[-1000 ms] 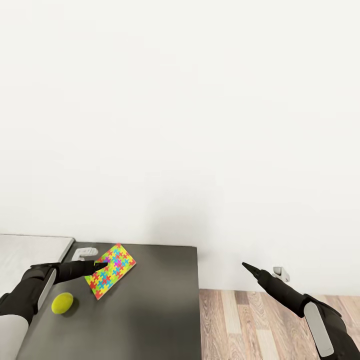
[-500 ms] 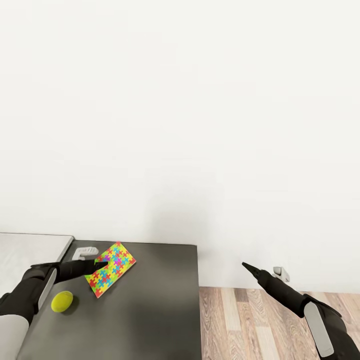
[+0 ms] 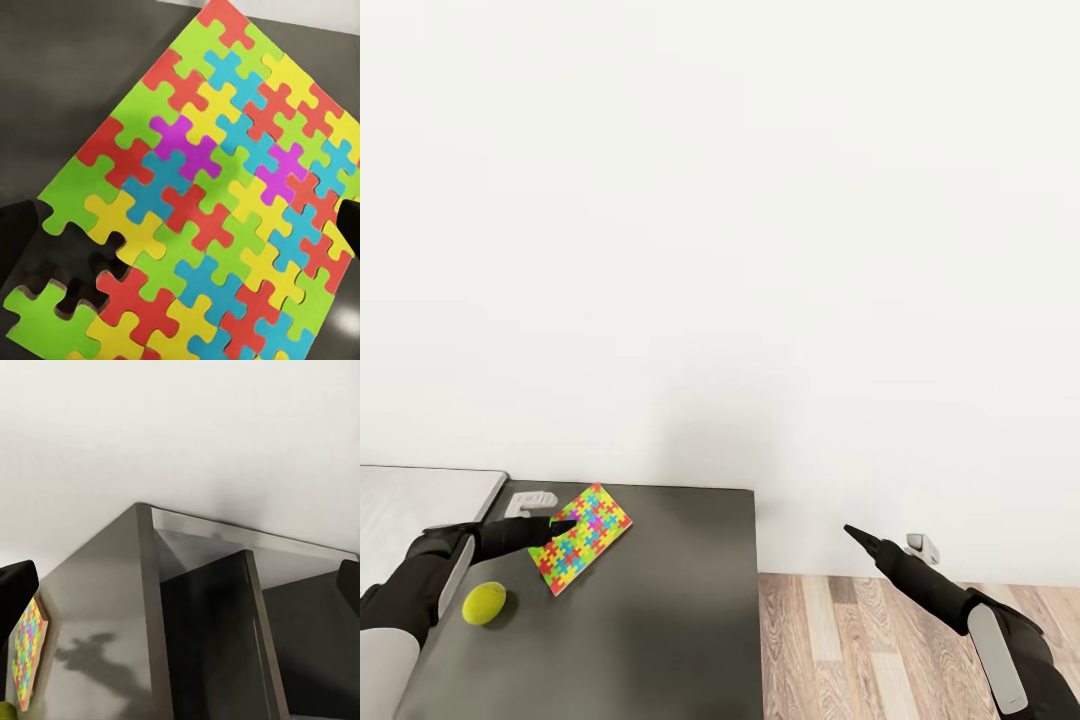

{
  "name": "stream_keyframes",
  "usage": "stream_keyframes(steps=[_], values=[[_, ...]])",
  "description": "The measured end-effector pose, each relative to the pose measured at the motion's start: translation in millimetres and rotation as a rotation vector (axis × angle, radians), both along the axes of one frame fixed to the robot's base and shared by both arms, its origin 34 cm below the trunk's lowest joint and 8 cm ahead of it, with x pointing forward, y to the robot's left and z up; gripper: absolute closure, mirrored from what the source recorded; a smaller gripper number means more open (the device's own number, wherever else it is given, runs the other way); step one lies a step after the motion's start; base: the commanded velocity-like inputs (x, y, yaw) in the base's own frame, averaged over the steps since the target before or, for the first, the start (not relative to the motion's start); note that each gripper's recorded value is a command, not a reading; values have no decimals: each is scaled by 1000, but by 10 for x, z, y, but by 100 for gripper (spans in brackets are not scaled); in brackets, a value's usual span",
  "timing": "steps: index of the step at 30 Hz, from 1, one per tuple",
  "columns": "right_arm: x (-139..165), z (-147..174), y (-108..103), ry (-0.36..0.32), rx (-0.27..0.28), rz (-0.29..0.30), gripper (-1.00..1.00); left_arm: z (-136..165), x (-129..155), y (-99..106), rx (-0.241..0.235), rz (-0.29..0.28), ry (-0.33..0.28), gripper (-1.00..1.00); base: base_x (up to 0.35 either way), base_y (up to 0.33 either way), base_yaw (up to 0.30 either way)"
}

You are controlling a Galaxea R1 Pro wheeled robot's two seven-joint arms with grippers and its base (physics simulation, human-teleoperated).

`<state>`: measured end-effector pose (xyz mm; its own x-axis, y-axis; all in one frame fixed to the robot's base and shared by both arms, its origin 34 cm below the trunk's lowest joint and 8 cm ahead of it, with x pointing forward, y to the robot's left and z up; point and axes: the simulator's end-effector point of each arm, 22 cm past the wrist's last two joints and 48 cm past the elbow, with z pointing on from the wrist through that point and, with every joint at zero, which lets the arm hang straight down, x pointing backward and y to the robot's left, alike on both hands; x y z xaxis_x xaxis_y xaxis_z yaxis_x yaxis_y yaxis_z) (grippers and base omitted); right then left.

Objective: Put all the toys in the child's room - the three board games (two on the bed and one on the table), the two jigsaw puzzles on the table, and the tennis ball on the table - inside the toy box on the table in the child's room.

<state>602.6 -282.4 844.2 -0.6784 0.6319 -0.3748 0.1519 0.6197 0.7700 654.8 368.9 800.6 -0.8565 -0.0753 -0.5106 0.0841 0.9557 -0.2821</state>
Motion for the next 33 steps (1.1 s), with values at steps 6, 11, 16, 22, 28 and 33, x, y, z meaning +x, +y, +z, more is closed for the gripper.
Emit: stream_keyframes(steps=[6, 11, 16, 22, 28, 33], values=[[0, 2, -2, 0, -1, 0, -100, -6, -4, 16, 6, 1, 2, -100, 0, 0, 0], [1, 5, -1, -2, 0, 1, -100, -11, -6, 7, 5, 1, 3, -100, 0, 0, 0], [-4, -13, -1, 2, 0, 1, -100, -33, -13, 3, 5, 1, 7, -100, 0, 0, 0], [-15, -52, -2, 10, -1, 0, -100, -79, -28, -9, 4, 1, 15, -100, 0, 0, 0], [-32, -99, -1, 20, -1, 1, -100, -127, -36, -25, 4, -2, 17, -100, 0, 0, 0], [-45, -139, -2, 28, -1, 0, -100, -167, -46, -28, 5, -5, 21, -100, 0, 0, 0]])
